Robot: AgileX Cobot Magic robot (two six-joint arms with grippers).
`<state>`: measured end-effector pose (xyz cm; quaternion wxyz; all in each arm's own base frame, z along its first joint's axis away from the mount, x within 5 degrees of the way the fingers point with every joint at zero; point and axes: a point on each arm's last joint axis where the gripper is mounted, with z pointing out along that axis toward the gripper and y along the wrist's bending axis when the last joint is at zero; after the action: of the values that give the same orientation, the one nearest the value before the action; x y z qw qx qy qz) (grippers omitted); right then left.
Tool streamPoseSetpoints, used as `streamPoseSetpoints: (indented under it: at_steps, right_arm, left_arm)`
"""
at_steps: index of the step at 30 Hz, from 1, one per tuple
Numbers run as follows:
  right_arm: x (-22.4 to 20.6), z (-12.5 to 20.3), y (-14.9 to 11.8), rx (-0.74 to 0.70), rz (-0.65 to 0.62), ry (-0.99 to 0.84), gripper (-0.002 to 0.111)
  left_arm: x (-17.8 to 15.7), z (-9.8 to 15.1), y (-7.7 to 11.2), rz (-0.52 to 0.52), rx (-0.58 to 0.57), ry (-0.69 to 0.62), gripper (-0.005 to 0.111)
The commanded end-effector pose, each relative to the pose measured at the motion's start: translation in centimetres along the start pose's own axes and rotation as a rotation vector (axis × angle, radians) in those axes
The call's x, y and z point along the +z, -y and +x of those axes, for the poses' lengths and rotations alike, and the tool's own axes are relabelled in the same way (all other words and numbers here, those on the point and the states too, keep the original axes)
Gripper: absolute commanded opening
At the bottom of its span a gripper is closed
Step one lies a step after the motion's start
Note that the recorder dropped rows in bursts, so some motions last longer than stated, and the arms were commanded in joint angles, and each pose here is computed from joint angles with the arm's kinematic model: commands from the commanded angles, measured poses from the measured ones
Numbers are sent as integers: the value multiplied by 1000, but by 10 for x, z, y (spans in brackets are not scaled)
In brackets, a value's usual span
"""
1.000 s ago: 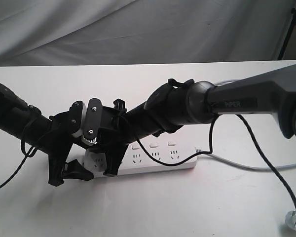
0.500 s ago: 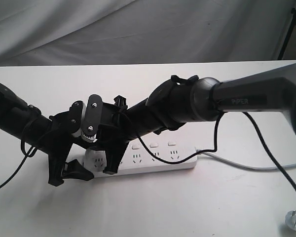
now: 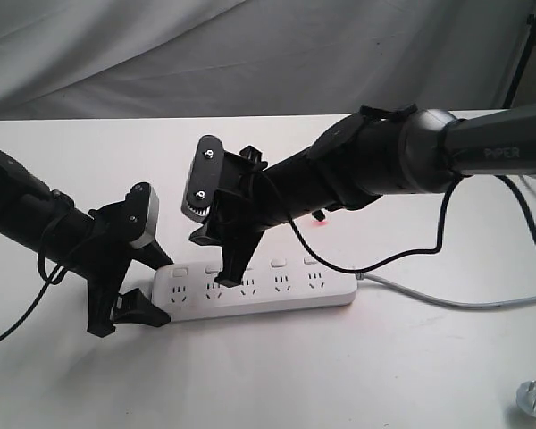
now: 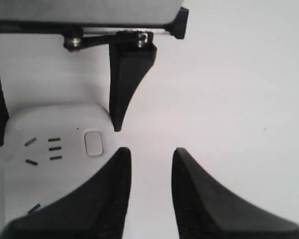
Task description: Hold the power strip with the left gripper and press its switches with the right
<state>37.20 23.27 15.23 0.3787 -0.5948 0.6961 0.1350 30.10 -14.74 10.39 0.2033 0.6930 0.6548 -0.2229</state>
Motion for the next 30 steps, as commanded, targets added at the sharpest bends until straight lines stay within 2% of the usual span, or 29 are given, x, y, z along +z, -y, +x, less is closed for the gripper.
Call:
streamPoseSetpoints:
  at_steps: [1, 30]
  right_arm:
    - [-5, 2, -2, 0, -18, 2, 27]
    - [13, 24, -8, -21, -38, -64, 27]
  left_arm:
    - [1, -1, 2, 10, 8, 1, 55]
    - [1, -1, 2, 10, 8, 1, 55]
